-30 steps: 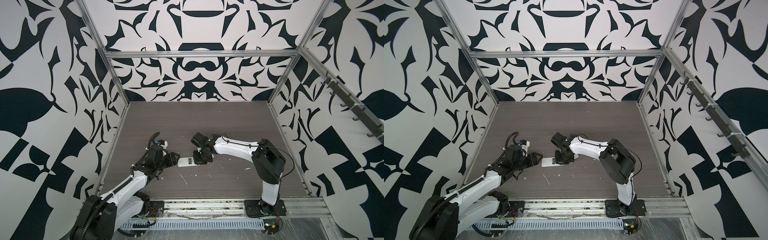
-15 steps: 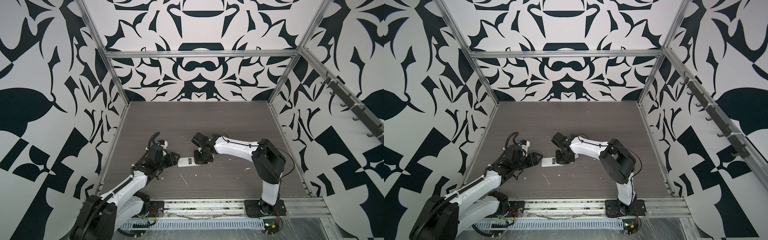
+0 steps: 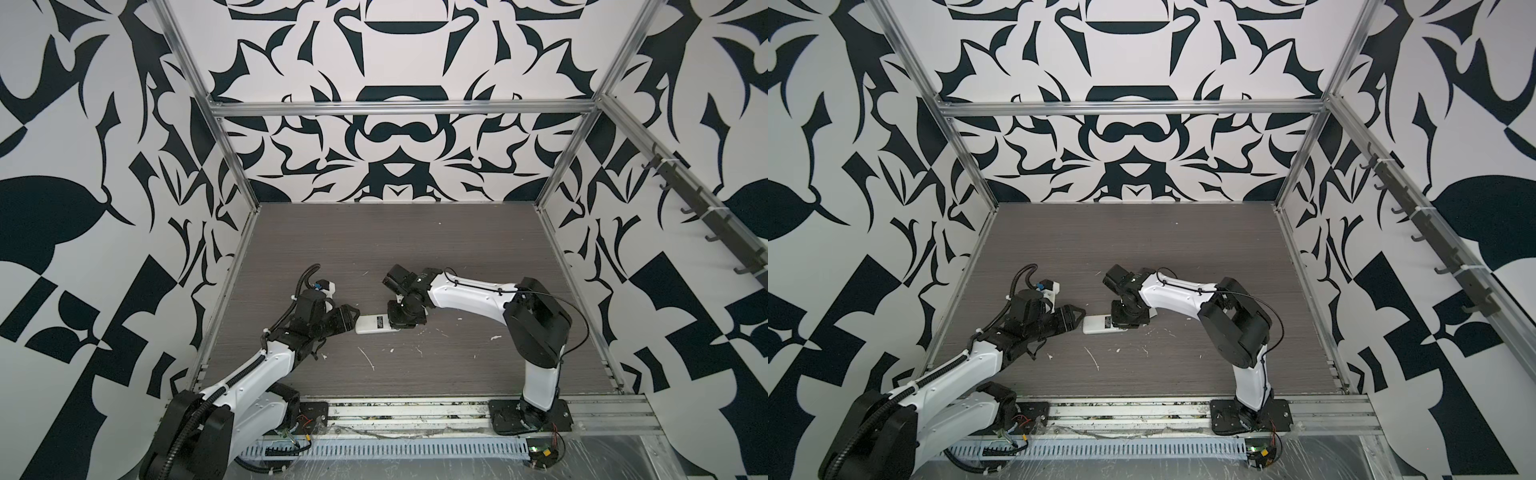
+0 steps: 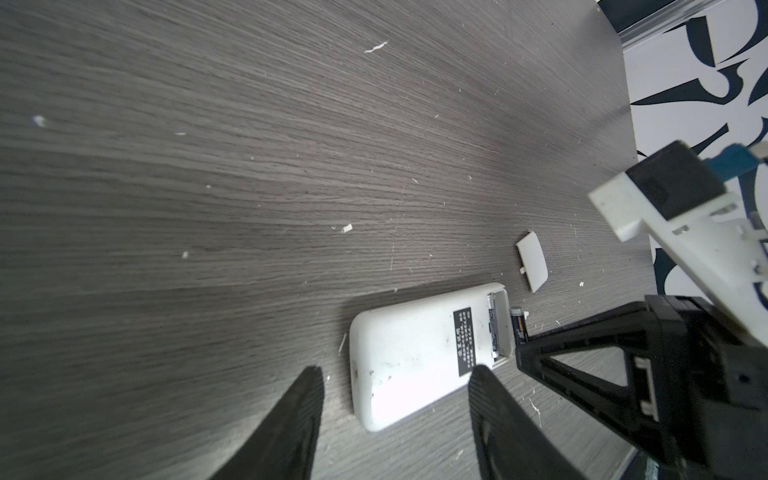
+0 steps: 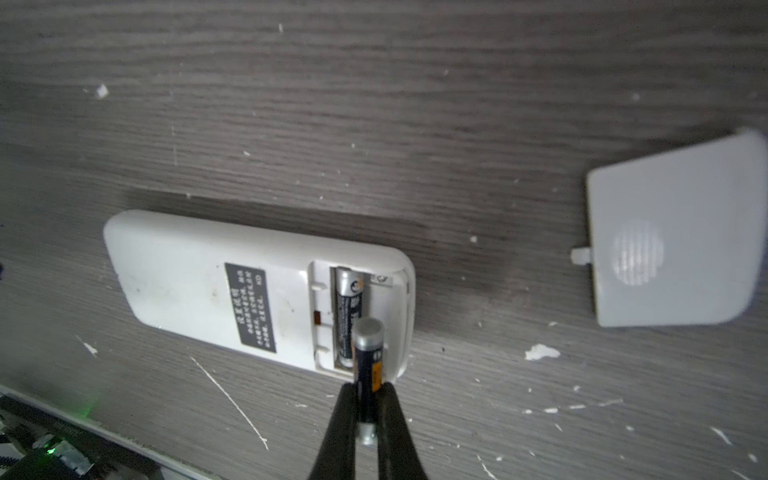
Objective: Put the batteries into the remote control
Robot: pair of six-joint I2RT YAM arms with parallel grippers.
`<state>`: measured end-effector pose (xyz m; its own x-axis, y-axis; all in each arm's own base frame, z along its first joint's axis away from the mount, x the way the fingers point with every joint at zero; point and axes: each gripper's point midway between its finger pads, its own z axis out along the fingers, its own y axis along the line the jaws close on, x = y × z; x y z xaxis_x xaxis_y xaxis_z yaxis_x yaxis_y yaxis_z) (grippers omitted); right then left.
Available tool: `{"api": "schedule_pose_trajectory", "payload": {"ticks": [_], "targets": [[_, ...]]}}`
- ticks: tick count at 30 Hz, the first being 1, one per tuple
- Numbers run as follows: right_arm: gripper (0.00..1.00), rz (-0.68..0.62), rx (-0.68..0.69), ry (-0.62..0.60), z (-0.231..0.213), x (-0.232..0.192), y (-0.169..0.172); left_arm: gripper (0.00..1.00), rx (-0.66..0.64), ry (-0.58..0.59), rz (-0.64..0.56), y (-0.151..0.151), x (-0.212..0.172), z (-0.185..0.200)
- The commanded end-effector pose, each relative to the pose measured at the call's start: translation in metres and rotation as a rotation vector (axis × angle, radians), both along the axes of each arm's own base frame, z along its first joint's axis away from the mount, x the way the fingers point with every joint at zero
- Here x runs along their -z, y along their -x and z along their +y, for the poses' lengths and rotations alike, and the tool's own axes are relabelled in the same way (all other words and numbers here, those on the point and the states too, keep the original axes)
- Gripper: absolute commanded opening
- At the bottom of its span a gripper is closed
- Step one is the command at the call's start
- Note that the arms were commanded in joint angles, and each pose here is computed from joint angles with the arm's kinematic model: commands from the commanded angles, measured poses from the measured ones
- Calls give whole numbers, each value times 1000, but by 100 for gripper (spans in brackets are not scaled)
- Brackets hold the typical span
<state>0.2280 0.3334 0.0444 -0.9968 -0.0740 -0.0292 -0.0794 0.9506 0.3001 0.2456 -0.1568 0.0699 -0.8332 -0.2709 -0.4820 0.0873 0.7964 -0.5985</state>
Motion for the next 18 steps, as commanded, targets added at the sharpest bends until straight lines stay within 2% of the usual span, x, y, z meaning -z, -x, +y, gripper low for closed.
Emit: {"api": "schedule_pose_trajectory", "payload": {"ticks": [1, 9, 18], "targets": [[2, -21, 2, -8, 4, -8, -4, 60, 9, -1, -12, 1, 0, 0], [10, -27, 3, -8, 4, -9, -5, 60, 14, 3, -18, 2, -2, -1], [11, -27, -1, -2, 1, -8, -4, 60, 17, 9, -20, 3, -3, -1]]}}
